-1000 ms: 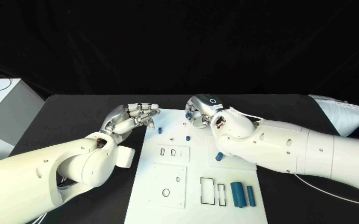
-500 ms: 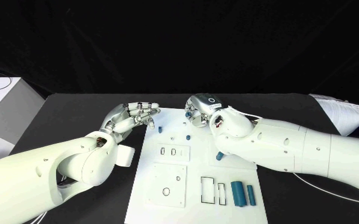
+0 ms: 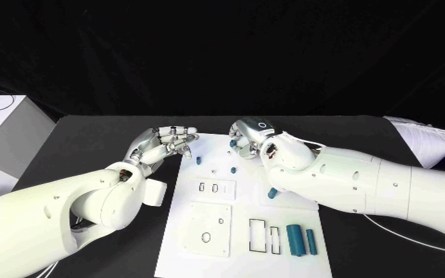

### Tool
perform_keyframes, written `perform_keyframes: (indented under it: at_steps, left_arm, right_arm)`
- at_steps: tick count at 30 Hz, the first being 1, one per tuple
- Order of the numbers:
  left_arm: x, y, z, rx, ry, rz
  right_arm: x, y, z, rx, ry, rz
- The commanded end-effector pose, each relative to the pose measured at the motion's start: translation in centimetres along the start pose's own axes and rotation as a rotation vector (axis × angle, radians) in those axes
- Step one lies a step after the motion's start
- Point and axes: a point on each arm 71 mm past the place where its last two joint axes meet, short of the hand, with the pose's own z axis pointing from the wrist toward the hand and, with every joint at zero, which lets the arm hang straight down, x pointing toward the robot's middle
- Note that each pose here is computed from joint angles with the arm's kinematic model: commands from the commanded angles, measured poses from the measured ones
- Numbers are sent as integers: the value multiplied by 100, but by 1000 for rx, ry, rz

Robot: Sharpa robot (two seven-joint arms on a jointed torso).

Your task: Assemble the parts on the task board

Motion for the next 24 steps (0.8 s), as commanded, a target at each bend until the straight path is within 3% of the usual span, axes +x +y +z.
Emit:
perform_keyframes:
  at_steps: [1,8,12,19,24]
  left_arm:
    - [20,-14,1,5,22,-11]
    - [4,-12,-2,1,17,-8]
    - [-13,-9,-1,-1,12,-6]
    - [-37,-7,8,4,17,-8]
    - [-39,-6,18,12,30,-14]
  right_arm:
    - [-2,-20,-28,-8,11,-11]
    - [-41,-88,-153,-9,10,-3]
    - [-106,-159,-281,-7,-20,24]
    - [-318,-455,-554,38,-101,117]
    - [-424,-688,-702,41,-85,203]
